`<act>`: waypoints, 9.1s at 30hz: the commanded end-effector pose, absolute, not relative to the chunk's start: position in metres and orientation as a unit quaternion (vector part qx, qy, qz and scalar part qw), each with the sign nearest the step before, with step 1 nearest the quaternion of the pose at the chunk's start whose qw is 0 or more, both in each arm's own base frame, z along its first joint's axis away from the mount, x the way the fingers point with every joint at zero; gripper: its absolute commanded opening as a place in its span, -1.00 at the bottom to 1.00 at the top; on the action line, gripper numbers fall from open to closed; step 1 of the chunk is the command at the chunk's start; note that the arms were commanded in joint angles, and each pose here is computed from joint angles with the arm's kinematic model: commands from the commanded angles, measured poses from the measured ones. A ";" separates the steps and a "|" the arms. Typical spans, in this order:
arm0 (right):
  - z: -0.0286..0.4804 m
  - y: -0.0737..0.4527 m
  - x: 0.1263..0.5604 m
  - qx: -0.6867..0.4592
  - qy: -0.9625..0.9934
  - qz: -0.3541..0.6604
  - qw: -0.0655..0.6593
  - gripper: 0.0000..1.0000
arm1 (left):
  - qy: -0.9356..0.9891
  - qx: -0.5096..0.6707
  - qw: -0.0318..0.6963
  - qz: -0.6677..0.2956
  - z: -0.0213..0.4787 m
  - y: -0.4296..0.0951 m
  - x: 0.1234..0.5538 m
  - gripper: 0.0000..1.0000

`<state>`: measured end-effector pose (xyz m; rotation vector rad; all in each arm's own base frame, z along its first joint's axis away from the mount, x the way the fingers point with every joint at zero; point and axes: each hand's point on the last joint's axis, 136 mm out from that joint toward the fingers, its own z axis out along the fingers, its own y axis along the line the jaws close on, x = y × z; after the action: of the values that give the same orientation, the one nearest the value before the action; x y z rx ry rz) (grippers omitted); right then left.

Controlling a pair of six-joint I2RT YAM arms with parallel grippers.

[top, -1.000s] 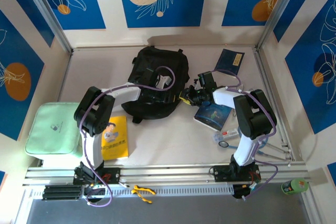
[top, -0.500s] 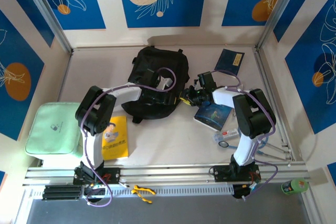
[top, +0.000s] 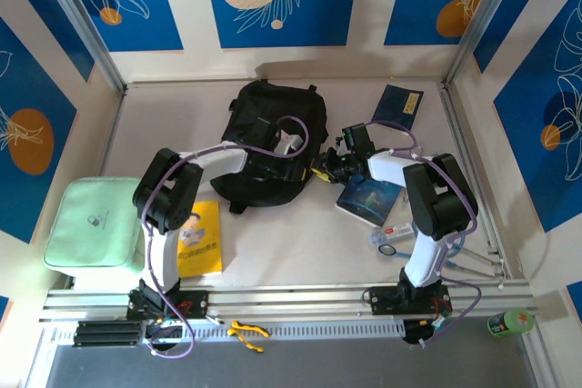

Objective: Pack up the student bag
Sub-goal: Unzip the student bag at the top-center of the table.

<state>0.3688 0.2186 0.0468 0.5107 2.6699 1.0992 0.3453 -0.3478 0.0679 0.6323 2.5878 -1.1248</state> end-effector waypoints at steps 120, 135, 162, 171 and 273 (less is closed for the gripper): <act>0.101 0.190 0.317 0.345 0.871 0.344 0.062 0.47 | 0.888 0.303 0.221 -0.265 0.141 -0.368 0.281 -1.00; 0.067 0.200 0.320 0.342 0.887 0.304 0.056 -0.43 | 0.926 0.254 0.218 -0.176 0.117 -0.324 0.281 -1.00; 0.088 0.232 0.387 0.192 0.906 0.363 0.102 -0.71 | 0.930 0.275 0.202 -0.138 0.092 -0.271 0.244 -1.00; 0.108 0.208 0.396 0.210 0.895 0.374 0.127 -0.43 | 0.920 0.291 0.217 -0.148 0.101 -0.311 0.267 -1.00; 0.067 0.237 0.312 0.311 0.900 0.306 0.001 0.02 | 0.921 0.318 0.168 -0.150 0.120 -0.296 0.269 -1.00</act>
<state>0.3135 0.2352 0.0684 0.9633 2.8046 0.9851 0.2782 -0.2975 0.1194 0.9101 2.6128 -0.4008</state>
